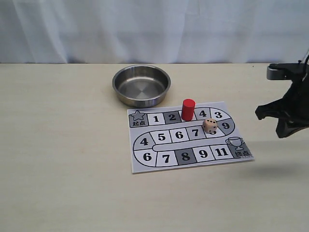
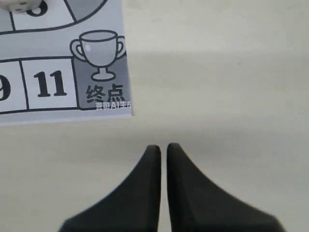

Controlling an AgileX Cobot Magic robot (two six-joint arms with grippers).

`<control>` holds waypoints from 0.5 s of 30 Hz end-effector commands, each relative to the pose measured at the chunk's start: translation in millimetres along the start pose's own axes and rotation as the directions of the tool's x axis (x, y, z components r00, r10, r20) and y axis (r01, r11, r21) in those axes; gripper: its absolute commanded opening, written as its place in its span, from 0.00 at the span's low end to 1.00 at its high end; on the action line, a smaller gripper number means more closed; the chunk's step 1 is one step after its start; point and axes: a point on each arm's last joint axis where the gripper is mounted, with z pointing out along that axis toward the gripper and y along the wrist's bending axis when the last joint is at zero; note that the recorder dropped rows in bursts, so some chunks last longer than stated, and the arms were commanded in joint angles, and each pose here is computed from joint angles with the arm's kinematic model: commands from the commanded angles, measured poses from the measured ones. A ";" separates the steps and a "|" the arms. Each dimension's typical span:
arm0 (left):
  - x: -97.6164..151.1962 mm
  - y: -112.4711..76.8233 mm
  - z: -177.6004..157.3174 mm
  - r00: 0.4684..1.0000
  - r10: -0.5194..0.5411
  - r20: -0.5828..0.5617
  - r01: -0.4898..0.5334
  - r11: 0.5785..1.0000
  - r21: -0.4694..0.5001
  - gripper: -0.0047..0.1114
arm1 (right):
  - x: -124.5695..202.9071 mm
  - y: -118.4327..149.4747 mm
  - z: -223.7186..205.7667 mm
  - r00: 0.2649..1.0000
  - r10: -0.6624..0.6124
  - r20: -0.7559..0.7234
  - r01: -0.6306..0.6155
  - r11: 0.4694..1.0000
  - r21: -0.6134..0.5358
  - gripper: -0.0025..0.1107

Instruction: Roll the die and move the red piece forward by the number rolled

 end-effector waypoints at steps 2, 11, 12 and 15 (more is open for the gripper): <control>0.1 -0.1 0.0 1.000 -0.005 0.008 0.005 1.000 0.001 0.04 | 19.5 -1.2 -45.4 0.985 -0.006 0.170 0.002 1.000 0.023 0.06; 0.1 -0.1 0.0 1.000 -0.005 0.008 0.005 1.000 0.001 0.04 | 82.6 6.4 -132.7 0.881 0.009 0.474 -0.015 1.000 0.008 0.06; 0.1 -0.1 0.0 1.000 -0.005 0.008 0.005 1.000 0.001 0.04 | 91.3 7.0 -142.9 0.859 0.008 0.512 -0.015 1.000 0.011 0.06; 0.1 -0.1 0.0 1.000 -0.005 0.008 0.005 1.000 0.001 0.04 | 119.2 9.7 -166.8 0.795 0.008 0.606 -0.016 1.000 0.008 0.06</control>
